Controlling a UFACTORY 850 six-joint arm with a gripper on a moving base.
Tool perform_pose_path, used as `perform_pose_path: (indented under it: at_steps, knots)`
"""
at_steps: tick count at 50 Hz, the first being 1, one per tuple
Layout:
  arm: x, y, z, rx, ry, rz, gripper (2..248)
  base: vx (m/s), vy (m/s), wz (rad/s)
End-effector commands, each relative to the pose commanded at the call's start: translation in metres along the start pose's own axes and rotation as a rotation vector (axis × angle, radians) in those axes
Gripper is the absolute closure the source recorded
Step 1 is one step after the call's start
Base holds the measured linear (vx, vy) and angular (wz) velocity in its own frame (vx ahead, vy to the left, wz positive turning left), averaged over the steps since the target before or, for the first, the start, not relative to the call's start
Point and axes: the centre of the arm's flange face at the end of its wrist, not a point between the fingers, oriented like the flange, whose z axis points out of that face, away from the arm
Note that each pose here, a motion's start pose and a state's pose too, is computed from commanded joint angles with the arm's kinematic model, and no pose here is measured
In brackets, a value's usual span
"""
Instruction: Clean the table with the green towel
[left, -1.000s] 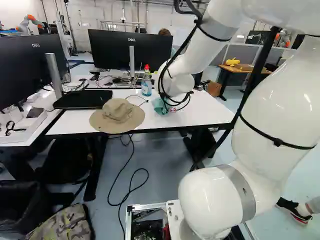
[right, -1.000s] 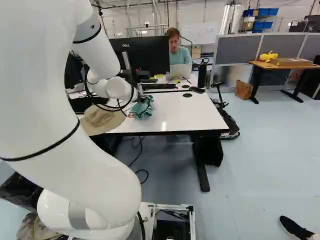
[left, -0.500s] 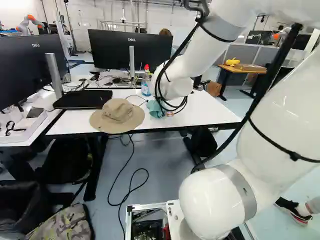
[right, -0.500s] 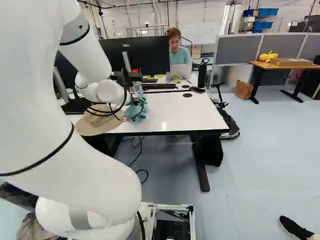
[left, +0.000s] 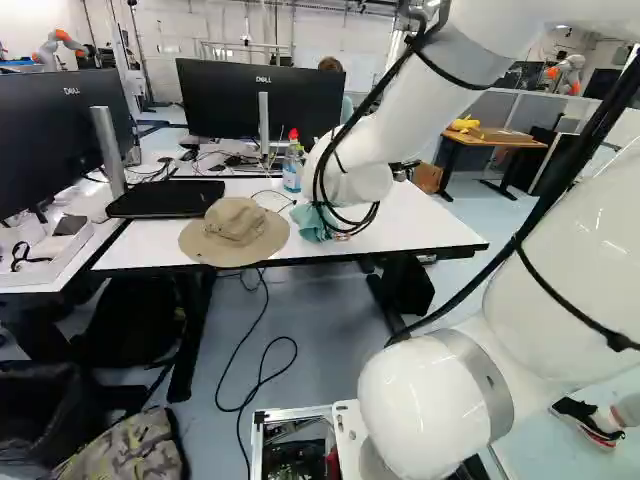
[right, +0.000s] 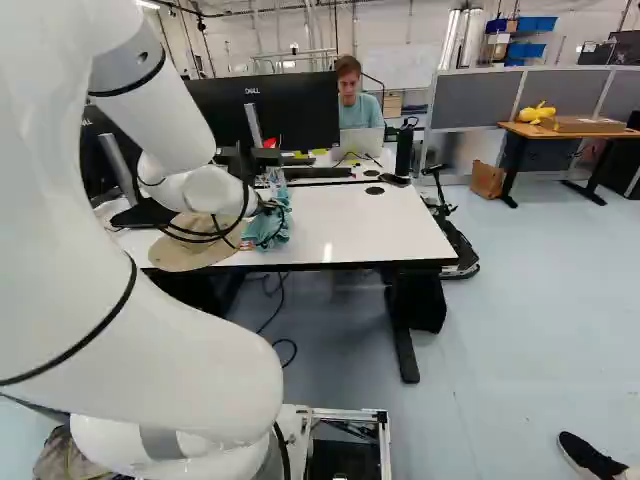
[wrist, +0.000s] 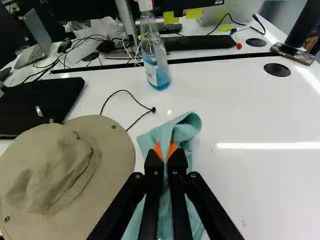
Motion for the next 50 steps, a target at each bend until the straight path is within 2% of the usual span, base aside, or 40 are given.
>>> perform_pose_path:
  at_steps: [50]
  knots:
    - [-0.007, 0.0051, -0.0004, -0.064, -0.072, 0.194, 225, 0.0, 0.0, 0.0]
